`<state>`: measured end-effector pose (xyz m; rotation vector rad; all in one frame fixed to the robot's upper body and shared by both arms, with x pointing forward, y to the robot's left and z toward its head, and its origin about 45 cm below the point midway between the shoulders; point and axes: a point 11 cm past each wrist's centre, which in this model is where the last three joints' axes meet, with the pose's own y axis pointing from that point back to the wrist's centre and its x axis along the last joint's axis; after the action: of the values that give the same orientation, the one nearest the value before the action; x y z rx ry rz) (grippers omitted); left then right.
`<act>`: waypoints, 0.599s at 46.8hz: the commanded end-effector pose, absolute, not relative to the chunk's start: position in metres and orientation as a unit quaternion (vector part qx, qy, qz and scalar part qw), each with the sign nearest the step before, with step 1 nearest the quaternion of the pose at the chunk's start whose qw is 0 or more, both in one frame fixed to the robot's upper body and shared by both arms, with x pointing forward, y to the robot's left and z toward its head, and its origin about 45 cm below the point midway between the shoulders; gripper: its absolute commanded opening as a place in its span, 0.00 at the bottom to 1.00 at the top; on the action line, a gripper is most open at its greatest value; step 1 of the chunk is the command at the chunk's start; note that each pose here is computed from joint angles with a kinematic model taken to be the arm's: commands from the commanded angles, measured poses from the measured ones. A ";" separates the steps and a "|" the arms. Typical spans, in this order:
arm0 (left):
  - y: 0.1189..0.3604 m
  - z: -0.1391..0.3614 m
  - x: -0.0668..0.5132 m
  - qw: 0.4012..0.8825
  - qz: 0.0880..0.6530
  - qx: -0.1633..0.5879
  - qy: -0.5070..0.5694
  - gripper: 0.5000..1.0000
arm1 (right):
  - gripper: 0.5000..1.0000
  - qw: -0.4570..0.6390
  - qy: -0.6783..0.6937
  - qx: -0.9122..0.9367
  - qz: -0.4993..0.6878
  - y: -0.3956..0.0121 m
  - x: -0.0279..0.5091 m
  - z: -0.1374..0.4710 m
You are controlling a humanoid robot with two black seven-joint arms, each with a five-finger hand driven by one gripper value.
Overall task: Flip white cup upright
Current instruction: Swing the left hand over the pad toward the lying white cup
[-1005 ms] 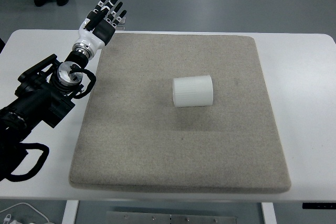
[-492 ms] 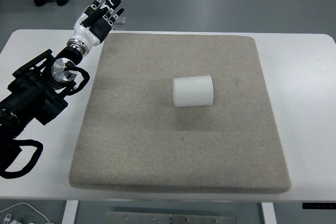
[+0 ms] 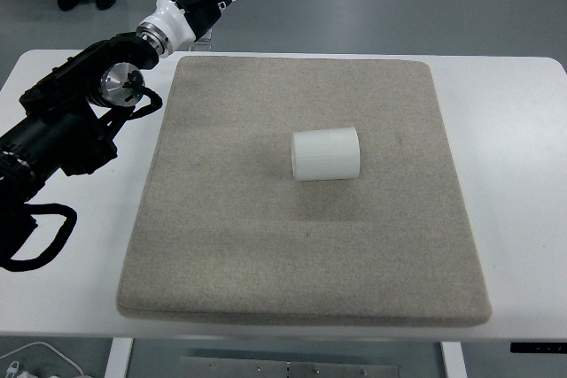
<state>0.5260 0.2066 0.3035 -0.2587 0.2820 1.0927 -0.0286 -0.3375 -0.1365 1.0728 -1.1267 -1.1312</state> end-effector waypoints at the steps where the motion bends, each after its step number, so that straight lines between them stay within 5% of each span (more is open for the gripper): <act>1: 0.194 0.308 0.523 0.857 0.495 -0.095 0.107 0.98 | 0.86 0.572 -0.480 0.457 -0.483 -0.337 -0.029 -0.136; 28: 0.132 0.357 0.497 0.928 0.357 0.095 -0.049 0.98 | 0.86 0.573 -0.480 0.455 -0.484 -0.338 -0.032 -0.136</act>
<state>0.5013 0.1389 0.3532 0.1477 -0.0792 0.7636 -0.0319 -0.3375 -0.1364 1.0683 -1.1234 -1.1346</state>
